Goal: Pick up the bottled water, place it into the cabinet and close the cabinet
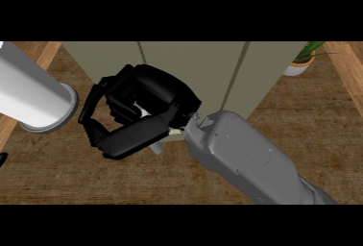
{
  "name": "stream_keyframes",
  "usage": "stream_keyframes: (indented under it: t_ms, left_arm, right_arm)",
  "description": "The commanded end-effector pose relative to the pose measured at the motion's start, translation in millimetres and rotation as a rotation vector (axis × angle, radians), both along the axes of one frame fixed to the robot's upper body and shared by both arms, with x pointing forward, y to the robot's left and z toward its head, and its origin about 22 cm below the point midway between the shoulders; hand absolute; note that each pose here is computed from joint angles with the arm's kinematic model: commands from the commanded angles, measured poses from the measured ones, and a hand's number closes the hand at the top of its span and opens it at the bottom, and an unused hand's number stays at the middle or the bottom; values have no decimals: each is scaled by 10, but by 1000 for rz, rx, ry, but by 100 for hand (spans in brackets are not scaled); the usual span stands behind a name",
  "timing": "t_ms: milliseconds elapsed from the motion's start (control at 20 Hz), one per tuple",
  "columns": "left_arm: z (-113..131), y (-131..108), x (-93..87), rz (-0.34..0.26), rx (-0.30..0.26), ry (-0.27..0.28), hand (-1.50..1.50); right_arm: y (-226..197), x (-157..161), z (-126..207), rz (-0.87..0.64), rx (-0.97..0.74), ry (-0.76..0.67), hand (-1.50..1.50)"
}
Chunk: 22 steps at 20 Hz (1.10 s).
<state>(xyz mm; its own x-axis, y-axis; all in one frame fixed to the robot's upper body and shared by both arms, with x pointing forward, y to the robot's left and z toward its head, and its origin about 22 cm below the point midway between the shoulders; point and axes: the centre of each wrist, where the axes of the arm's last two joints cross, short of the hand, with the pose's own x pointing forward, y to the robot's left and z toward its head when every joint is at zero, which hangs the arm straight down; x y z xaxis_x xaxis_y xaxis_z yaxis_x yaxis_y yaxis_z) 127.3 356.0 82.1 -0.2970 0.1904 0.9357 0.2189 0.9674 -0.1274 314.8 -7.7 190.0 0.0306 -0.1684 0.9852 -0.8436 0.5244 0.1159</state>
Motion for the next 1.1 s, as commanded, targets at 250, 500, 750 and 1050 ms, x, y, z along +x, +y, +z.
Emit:
stream_keyframes:
  t_ms: [250,500,750,1050]
  left_arm:
    - [38,-80,-15,-9,-1,4,-150]
    - [-11,-15,48,9,10,-3,-150]
    - [81,-84,89,-21,7,2,-150]
    - [124,-213,37,-37,-6,-5,-150]
  right_arm:
    - [-255,559,-74,-311,-34,-82,150]
    - [-612,720,-57,-386,-63,-91,150]
    - [-729,847,124,-443,-29,-142,-150]
    - [-728,844,-3,-468,-43,-148,-150]
